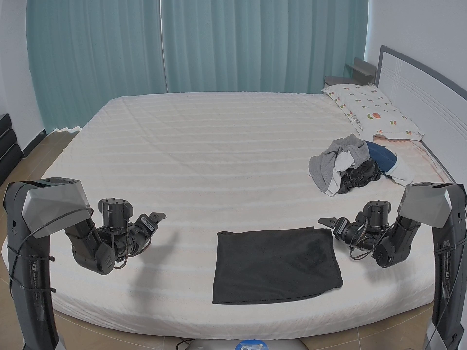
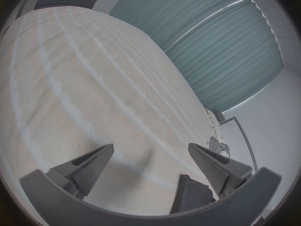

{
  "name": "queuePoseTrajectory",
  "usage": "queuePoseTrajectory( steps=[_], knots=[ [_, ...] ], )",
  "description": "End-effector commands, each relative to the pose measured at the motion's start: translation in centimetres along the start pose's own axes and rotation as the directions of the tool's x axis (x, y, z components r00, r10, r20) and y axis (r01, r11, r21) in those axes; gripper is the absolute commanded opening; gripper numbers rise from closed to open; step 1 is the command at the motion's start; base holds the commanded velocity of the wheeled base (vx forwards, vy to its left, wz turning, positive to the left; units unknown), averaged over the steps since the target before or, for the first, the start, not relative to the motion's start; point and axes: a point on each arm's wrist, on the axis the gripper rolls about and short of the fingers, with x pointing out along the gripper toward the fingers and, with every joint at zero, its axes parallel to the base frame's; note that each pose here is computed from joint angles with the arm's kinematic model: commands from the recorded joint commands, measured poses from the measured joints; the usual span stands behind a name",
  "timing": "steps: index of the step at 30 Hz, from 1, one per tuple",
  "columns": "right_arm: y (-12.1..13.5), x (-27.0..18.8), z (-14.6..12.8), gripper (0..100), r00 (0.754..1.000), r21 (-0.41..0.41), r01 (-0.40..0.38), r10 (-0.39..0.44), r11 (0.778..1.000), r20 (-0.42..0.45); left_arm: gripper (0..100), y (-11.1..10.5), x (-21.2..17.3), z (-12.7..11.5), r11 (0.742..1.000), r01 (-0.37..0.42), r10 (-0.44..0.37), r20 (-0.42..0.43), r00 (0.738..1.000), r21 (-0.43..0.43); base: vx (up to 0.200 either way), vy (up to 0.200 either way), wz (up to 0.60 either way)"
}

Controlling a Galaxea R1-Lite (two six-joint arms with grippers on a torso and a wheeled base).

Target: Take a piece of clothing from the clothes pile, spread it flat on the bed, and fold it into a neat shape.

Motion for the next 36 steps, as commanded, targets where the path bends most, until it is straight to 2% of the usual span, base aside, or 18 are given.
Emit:
queuePoseTrajectory(
  steps=[1, 4, 7, 16, 21, 25, 32, 33, 36],
  knots=[
    [0.7, -1.2, 0.1, 100, 1.0, -0.009, -0.012, 0.012, 1.0, 0.002, 100, -0.1, 0.0, -0.2, 1.0, -0.002, 0.002, -0.008, 1.0, 0.004, 0.0, 0.0, 0.0],
    [1.0, -2.3, 0.1, 100, 0.999, -0.02, -0.035, 0.034, 0.999, -0.006, 100, -0.2, 0.0, -0.2, 1.0, 0.0, 0.0, -0.008, 1.0, 0.005, -0.2, 0.0, 0.0],
    [0.8, -3.3, 0.1, 100, 0.996, -0.022, -0.072, 0.071, 0.997, -0.05, 100, -0.2, 0.0, -0.3, 1.0, -0.001, 0.001, -0.009, 1.0, 0.004, -0.2, 0.0, 0.0],
    [0.3, -4.2, -0.9, 100, 0.994, -0.087, -0.059, 0.05, 0.994, -0.101, 100, -0.1, 0.1, -0.3, 1.0, -0.001, 0.001, -0.009, 1.0, 0.004, -0.2, 0.0, 0.0],
    [0.4, -4.4, -1.7, 100, 0.99, -0.099, -0.057, 0.044, 0.994, -0.131, 100, -0.1, 0.0, -0.3, 1.0, -0.002, 0.002, -0.01, 1.0, 0.02, 0.0, 0.0, 0.0],
    [0.5, -4.4, -2.5, 100, 0.982, -0.095, -0.03, 0.011, 0.995, -0.19, 100, 0.1, 0.1, -0.4, 0.999, -0.007, 0.007, -0.013, 1.0, 0.032, 0.0, 0.0, 0.0],
    [0.3, -4.4, -2.8, 100, 0.978, -0.129, -0.026, -0.001, 0.991, -0.209, 100, 0.1, 0.1, -0.4, 0.999, -0.005, 0.006, -0.012, 1.0, 0.032, 0.0, 0.0, 0.0],
    [0.3, -4.4, -2.8, 0, 0.978, -0.129, -0.026, -0.001, 0.991, -0.206, 100, 0.1, 0.1, -0.4, 0.999, -0.005, 0.006, -0.012, 1.0, 0.032, 0.0, 0.0, 0.0],
    [0.4, -4.5, -2.6, 0, 0.979, -0.13, -0.029, 0.002, 0.991, -0.203, 100, 0.1, 0.1, -0.4, 0.999, -0.005, 0.006, -0.012, 1.0, 0.032, 0.0, 0.0, 0.0]
  ],
)
